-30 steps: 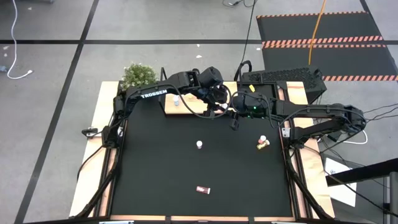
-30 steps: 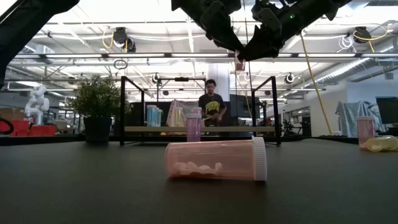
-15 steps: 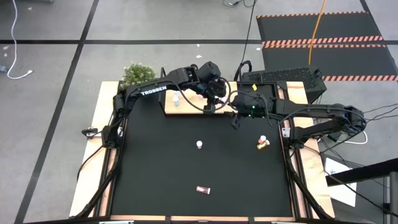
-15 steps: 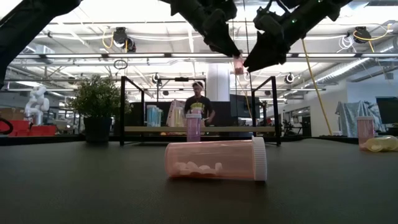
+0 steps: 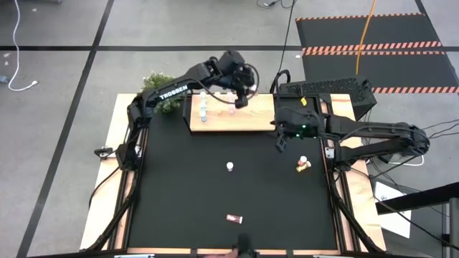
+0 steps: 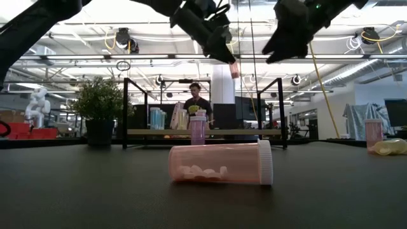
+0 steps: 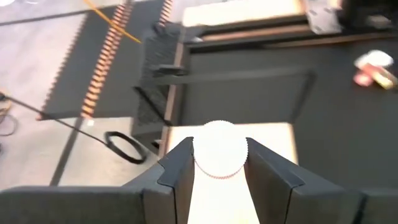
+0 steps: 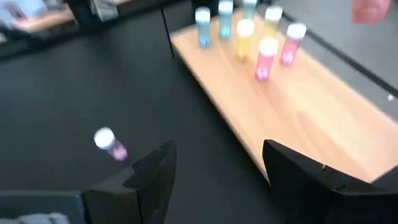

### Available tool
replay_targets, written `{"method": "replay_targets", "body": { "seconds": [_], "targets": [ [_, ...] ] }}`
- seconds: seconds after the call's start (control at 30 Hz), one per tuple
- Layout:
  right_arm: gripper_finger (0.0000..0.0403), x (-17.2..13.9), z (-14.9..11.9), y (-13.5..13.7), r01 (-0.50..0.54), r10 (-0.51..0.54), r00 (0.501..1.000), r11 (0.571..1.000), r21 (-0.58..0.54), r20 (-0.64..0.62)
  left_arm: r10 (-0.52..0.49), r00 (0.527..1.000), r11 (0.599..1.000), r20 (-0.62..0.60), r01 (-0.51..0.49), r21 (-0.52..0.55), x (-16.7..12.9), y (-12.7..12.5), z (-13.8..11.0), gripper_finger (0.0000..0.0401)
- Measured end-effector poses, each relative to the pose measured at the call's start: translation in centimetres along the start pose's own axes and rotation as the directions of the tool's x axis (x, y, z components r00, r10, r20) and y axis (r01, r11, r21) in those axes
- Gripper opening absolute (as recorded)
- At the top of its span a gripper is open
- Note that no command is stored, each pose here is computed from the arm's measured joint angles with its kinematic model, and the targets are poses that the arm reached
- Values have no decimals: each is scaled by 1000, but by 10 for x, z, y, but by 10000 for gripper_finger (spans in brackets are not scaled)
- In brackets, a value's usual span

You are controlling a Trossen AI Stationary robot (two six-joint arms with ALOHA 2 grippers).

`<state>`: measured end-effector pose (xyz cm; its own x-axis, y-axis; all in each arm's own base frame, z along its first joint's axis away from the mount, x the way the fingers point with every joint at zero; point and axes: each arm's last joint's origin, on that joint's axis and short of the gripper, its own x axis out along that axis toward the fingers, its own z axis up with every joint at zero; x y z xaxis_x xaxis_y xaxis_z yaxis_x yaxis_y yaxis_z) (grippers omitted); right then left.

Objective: Pick and place medicine bottles onto shelf by color
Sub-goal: Put the bottom right orange pill bottle on the shelf

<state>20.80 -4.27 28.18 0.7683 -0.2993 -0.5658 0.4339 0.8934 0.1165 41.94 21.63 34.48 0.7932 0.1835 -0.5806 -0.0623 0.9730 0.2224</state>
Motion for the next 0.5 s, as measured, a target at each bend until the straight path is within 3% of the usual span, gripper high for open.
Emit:
{"method": "replay_targets", "body": {
  "seconds": [0.27, 0.5],
  "targets": [
    [235, -44, 16, -6, 15, -32, 966, 997, 71, 256, 99, 994, 994, 43, -97, -58, -9, 39, -11, 127],
    [235, -65, 20, -9, 3, -31, 931, 997, 78, 363, 97, 995, 988, 37, -92, -122, 5, 53, -26, 127]
  ]
}}
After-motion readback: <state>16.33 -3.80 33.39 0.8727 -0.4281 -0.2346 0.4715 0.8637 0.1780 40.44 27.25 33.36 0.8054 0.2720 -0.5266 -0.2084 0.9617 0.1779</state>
